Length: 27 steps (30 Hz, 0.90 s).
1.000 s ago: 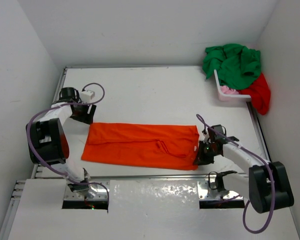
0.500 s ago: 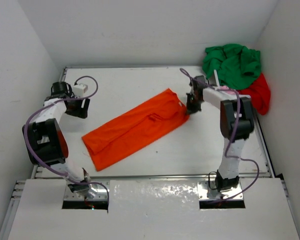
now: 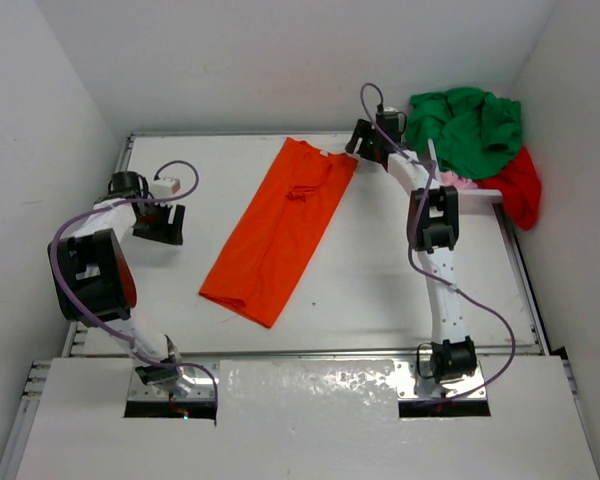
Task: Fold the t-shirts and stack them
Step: Rotate the tshirt 90 degrees
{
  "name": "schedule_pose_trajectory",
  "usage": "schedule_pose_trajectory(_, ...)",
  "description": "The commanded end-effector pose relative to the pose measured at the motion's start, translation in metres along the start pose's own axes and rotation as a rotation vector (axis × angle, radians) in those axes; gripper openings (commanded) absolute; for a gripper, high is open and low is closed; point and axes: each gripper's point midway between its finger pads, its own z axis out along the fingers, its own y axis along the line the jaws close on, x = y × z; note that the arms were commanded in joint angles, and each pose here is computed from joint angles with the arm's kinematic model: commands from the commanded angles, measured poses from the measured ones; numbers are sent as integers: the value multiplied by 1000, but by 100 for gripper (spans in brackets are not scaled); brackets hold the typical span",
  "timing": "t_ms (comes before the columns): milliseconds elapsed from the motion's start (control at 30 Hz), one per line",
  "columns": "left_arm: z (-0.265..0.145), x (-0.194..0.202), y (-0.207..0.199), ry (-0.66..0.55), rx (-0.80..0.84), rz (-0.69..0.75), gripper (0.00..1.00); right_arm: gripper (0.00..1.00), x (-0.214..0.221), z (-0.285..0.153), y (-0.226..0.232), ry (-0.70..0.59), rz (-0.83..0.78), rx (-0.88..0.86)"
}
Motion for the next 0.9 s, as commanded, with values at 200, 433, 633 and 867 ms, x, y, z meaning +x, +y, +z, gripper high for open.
schedule_pose_trajectory(200, 3, -11, -4, -46, 41, -38, 69, 75, -91, -72, 27, -173, 25, -48)
schedule_pose_trajectory(433, -23, -21, -9, -127, 14, 15, 69, 67, 93, -207, 85, 155, 42, -46)
schedule_pose_trajectory(633, -35, -15, -29, -180, 42, 57, 69, 62, 234, -287, 124, 303, 305, -155)
schedule_pose_trajectory(867, -25, 5, -57, -153, 57, 108, 69, 62, 324, -326, 174, 430, 278, -190)
